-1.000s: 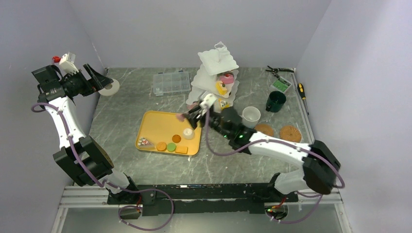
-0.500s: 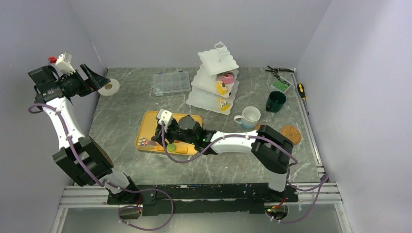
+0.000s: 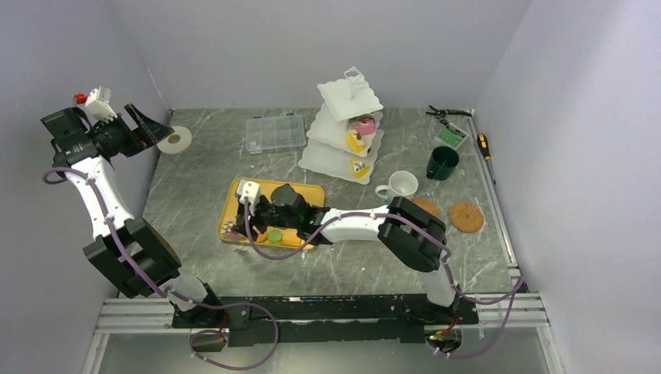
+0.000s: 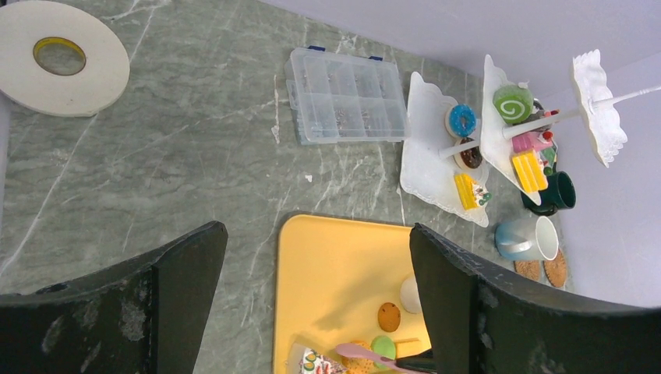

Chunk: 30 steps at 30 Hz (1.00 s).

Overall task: Serve the afternoon tea
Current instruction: Pick up the desert from the tray.

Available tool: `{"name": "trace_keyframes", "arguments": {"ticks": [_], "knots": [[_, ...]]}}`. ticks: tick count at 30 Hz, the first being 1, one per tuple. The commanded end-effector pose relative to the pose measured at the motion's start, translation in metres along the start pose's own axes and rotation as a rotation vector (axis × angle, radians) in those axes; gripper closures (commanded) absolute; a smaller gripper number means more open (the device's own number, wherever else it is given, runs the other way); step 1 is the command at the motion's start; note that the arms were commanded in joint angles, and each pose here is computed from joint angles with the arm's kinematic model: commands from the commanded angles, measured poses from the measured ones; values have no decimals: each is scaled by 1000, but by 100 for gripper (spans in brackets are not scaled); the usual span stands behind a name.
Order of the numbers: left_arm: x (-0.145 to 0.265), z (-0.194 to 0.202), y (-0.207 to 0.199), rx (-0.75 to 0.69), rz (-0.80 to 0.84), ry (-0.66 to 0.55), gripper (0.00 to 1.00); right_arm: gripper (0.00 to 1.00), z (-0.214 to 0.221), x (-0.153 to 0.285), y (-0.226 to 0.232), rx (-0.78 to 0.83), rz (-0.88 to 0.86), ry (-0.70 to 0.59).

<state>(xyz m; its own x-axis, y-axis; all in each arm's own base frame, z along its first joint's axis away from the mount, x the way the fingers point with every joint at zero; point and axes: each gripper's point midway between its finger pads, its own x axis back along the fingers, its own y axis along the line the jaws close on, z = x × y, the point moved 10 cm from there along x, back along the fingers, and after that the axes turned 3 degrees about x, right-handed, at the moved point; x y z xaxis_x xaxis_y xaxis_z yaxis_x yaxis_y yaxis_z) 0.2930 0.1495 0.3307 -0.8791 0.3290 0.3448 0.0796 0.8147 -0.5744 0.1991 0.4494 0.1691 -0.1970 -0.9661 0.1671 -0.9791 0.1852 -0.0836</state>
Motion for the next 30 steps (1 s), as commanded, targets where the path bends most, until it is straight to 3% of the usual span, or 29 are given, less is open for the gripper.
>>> {"name": "trace_keyframes", "arguments": {"ticks": [1, 10, 16, 24, 30], "knots": [[7, -13, -8, -48, 35, -29, 7, 36, -17, -13, -4, 27, -11, -72], [10, -15, -8, -46, 38, -37, 7, 48, -4, -26, -10, 30, 24, -65], [9, -15, -8, -38, 44, -37, 7, 66, -8, -19, -15, 52, 99, -103], [8, -14, -7, -38, 44, -36, 7, 72, -49, 35, -58, 44, 317, -249], [9, -13, -8, -42, 49, -36, 7, 73, -55, 82, -101, 76, 481, -246]]}}
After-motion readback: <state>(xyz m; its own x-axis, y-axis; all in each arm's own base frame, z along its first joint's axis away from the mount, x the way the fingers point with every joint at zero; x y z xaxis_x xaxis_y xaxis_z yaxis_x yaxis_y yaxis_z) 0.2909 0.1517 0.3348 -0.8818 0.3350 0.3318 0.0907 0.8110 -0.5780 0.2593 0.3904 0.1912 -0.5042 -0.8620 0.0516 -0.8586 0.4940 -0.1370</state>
